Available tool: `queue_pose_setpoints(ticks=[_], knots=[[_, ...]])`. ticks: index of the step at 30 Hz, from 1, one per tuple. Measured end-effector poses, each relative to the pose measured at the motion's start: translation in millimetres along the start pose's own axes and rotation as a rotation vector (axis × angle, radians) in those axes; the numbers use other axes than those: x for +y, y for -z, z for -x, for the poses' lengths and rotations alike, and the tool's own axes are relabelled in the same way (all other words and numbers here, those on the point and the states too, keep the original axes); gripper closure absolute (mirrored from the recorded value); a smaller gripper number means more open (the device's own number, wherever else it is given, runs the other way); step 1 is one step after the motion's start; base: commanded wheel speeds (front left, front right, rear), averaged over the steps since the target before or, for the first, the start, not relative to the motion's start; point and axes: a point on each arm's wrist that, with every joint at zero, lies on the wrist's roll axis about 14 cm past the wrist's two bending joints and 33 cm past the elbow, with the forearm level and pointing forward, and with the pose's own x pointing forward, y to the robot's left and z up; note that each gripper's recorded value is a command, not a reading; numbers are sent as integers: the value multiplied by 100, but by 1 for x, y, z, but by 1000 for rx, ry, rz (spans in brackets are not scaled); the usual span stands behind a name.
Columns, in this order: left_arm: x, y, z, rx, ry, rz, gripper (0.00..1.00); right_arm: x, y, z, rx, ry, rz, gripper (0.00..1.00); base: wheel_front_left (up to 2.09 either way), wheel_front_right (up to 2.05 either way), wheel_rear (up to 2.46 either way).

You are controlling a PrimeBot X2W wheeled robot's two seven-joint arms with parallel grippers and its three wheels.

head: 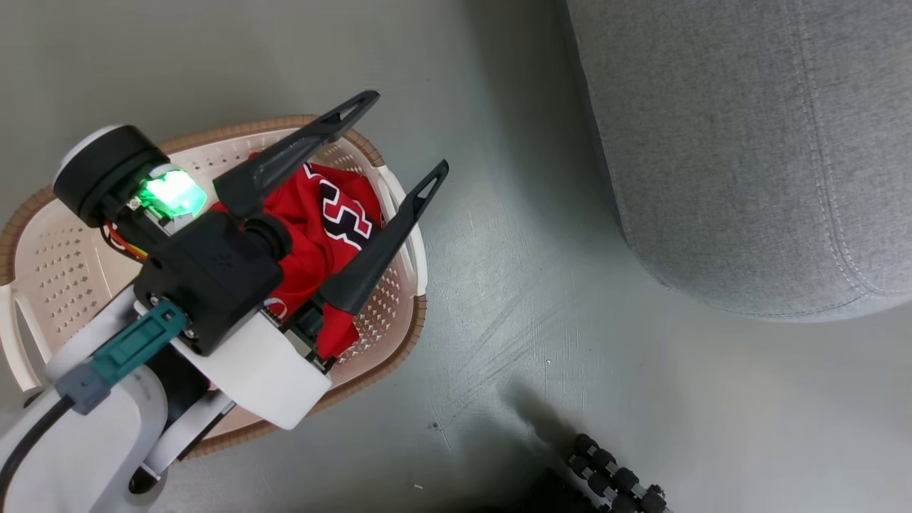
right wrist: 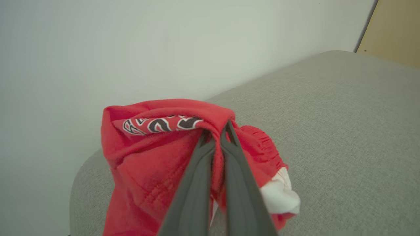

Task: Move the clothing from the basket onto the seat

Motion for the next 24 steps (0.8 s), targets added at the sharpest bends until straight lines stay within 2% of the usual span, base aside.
queue_pose_setpoints(ticks=[4, 5, 6, 7, 9, 10, 11, 12, 24], knots=[[6, 2, 0, -5, -10, 0, 0, 2, 12, -3, 39, 12, 0, 100, 0, 0, 0], [8, 3, 0, -5, -13, 0, 0, 1, 15, -4, 49, 16, 0, 86, 0, 0, 0], [9, 4, 1, -3, -15, 0, 0, 3, 17, -5, 59, 16, 6, 86, 0, 0, 0], [11, 6, 1, 1, -17, -1, 0, 4, 19, -5, 62, 14, 11, 62, 0, 0, 0], [12, 7, 1, 4, -19, -4, 0, 6, 23, -3, 73, 15, 9, 51, 0, 0, 0], [13, 7, 0, 4, -20, -5, 0, 6, 24, -3, 77, 19, 9, 22, 0, 0, 0], [13, 7, 0, 4, -17, -7, 0, 4, 25, -2, 79, 23, 11, 7, 0, 0, 0], [12, 7, 0, 4, -13, -9, 0, 2, 24, -1, 80, 28, 15, 0, 0, 0, 0], [12, -4, -3, -13, -16, -49, 0, -16, 13, 12, 55, 71, 48, 0, 0, 0, 0]])
